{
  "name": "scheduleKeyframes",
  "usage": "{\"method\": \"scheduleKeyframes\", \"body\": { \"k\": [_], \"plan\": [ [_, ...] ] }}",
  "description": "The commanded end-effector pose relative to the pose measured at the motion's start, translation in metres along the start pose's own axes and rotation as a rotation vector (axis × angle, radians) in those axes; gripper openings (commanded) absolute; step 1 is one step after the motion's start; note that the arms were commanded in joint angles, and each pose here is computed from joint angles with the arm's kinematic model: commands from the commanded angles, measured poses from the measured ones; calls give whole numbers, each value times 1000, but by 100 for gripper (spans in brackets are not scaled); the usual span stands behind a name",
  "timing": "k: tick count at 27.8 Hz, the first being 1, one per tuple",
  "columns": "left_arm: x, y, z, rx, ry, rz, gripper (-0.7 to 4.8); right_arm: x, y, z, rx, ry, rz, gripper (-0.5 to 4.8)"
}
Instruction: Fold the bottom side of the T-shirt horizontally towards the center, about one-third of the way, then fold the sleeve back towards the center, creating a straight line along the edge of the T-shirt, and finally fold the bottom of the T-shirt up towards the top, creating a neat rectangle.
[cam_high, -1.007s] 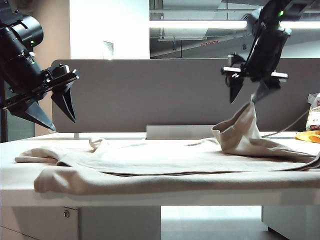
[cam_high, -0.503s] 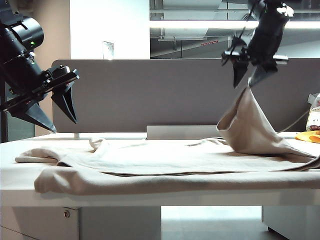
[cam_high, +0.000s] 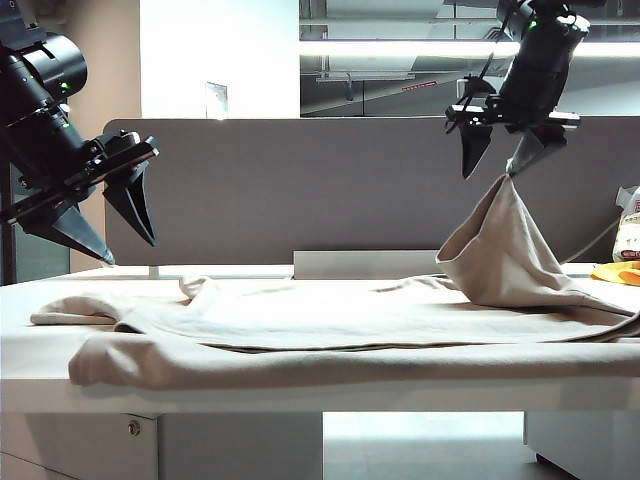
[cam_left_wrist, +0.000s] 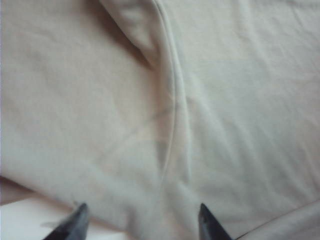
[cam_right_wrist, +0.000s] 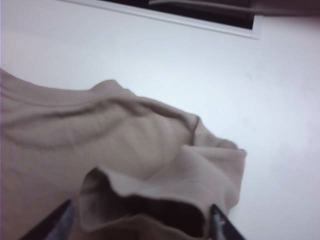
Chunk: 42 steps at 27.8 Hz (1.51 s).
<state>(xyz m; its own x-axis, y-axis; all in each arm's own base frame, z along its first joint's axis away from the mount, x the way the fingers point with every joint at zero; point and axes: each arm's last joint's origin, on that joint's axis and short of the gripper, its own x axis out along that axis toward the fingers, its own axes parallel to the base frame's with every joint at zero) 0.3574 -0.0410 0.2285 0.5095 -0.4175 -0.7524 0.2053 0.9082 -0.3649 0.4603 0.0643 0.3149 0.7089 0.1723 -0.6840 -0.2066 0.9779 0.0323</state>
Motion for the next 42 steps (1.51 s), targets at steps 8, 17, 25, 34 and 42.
{"method": "scheduleKeyframes", "body": {
  "k": [8, 17, 25, 34, 42],
  "plan": [
    [0, -6, 1, 13, -8, -32, 306, -4, 4, 0, 31, 8, 75, 479],
    [0, -3, 2, 13, -22, 51, 304, -3, 10, -2, 44, 33, 106, 479],
    [0, 7, 5, 0, -48, 186, 298, -3, 9, -6, 52, 74, 105, 479],
    [22, 41, 11, -118, 42, 219, 299, -3, 10, -7, 53, 84, 113, 479],
    [12, 67, 22, -187, -31, 250, 301, -4, 10, -9, 56, 102, 120, 479]
  ]
}}
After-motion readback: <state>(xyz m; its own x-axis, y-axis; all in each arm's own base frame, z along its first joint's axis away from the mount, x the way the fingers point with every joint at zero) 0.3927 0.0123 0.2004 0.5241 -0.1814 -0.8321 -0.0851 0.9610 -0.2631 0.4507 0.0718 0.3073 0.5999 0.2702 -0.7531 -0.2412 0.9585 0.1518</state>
